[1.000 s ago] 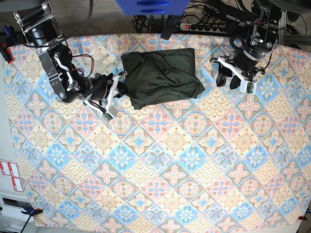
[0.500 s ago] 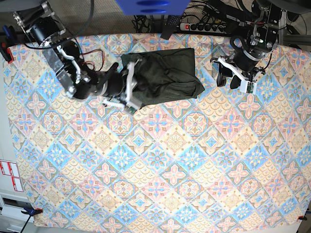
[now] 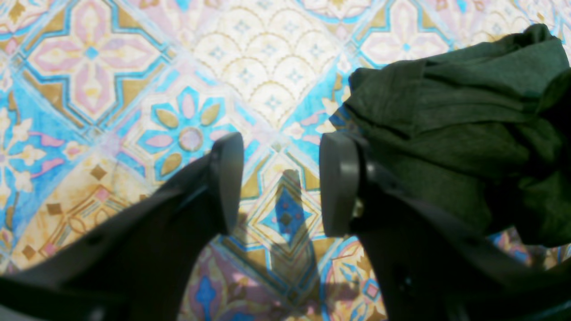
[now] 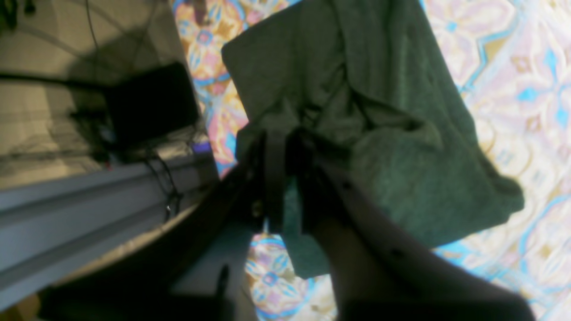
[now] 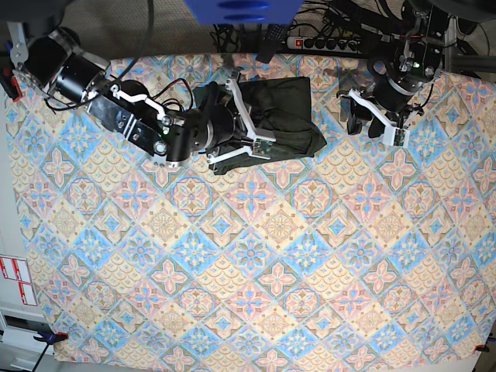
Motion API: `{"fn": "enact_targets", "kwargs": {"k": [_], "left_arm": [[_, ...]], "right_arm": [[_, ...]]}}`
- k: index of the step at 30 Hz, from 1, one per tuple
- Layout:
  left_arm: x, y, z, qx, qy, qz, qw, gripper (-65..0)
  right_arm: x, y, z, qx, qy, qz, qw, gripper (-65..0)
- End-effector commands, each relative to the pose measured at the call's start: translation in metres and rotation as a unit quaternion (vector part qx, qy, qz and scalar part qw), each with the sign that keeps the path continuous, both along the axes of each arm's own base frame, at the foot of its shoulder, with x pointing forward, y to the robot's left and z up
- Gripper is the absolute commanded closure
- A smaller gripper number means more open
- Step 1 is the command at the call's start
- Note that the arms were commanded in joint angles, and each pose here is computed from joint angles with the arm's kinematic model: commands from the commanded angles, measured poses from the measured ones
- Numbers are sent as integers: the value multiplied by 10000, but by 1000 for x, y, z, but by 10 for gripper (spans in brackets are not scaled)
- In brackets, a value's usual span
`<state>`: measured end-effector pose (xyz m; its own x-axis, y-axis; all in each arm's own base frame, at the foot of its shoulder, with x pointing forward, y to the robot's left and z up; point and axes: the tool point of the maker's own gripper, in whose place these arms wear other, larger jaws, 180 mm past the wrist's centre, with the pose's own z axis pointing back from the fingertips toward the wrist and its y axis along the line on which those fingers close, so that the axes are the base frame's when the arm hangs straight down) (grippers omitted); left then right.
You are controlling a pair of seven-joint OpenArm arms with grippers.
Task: Fold the T-shirt properly
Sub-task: 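Press the bundle edge with the right gripper, then withdraw it, then grasp the bundle's end with the left gripper and fold it over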
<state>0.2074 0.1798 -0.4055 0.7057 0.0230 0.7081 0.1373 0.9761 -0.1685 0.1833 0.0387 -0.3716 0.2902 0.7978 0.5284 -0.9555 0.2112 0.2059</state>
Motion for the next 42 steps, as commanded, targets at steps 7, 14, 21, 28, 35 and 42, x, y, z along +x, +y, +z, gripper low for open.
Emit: {"fn": "enact_targets", "kwargs": {"k": [7, 14, 21, 28, 35, 42], "left_arm": [[18, 2, 15, 25, -319, -17, 9995, -252], [20, 1, 16, 11, -344, -26, 9994, -252], [24, -47, 37, -354, -619, -516, 9961, -261], [23, -144, 45, -696, -327, -1932, 9781, -261], [24, -182, 49, -749, -255, -2324, 9694, -261], [25, -192, 35, -192, -346, -2471, 9682, -261]], "right_arm": [[29, 0, 21, 182, -387, -137, 9990, -82], [93, -62, 40, 367, -748, -1819, 9798, -82], [112, -122, 28, 6, -1004, -2837, 9536, -87], [105, -149, -4, -534, -881, -3045, 9469, -87], [106, -166, -7, -686, -961, -3261, 9379, -87], [110, -180, -3, -672, -1002, -3518, 9283, -87]]}}
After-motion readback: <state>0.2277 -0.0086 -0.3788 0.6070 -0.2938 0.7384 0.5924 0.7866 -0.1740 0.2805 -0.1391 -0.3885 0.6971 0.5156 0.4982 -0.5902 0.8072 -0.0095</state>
